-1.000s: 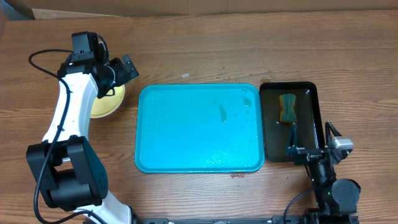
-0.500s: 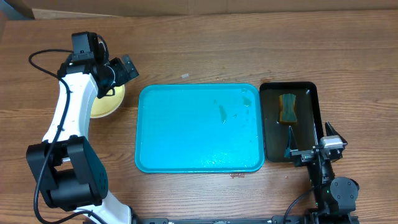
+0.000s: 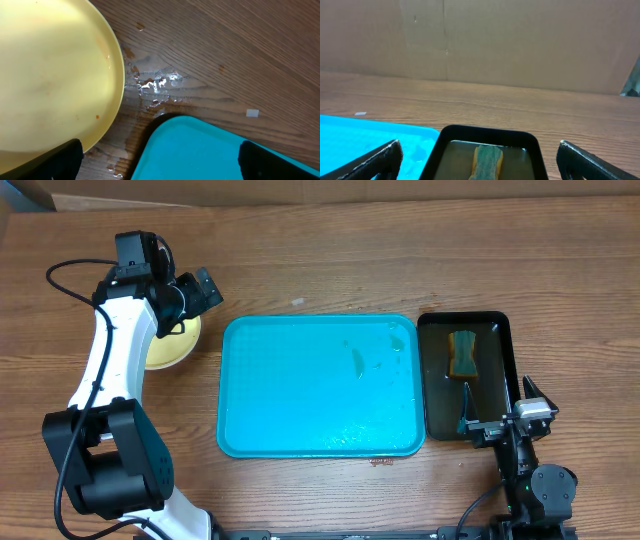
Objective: Clean dirty plates on tray and stack at the side
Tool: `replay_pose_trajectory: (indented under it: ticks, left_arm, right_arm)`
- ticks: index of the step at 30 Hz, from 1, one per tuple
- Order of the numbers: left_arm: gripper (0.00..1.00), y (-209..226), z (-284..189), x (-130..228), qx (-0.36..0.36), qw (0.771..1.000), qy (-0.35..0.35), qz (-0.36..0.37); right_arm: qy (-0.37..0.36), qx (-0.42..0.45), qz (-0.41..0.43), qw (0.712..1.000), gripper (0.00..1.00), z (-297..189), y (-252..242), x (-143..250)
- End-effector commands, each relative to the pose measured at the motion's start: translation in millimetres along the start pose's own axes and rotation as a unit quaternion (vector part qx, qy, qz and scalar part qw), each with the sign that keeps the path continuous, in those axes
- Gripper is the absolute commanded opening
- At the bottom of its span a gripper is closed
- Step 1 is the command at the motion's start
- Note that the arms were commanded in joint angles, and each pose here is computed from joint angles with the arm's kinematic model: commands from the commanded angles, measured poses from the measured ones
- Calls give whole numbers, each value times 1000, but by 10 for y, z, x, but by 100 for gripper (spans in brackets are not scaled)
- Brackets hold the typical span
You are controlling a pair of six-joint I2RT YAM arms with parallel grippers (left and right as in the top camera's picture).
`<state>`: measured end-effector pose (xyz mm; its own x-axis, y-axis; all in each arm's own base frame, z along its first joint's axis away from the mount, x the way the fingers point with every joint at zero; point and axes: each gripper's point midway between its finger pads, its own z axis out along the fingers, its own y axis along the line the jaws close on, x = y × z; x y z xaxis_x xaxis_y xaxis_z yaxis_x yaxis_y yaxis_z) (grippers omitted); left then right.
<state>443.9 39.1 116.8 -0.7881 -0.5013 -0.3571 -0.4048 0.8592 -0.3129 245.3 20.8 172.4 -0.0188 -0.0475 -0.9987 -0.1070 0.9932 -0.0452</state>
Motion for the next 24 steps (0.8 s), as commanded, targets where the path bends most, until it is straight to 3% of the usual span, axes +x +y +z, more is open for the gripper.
replay_pose_trajectory:
  ticks: [1, 24]
  left_arm:
    - [100, -30, -23, 20, 5, 1000, 0, 8]
    - [100, -1, -33, 5, 4, 1000, -1, 5]
  right_arm:
    - [-1, 1, -4, 1000, 100, 3, 1, 21]
    - [-1, 1, -4, 1000, 100, 3, 1, 21]
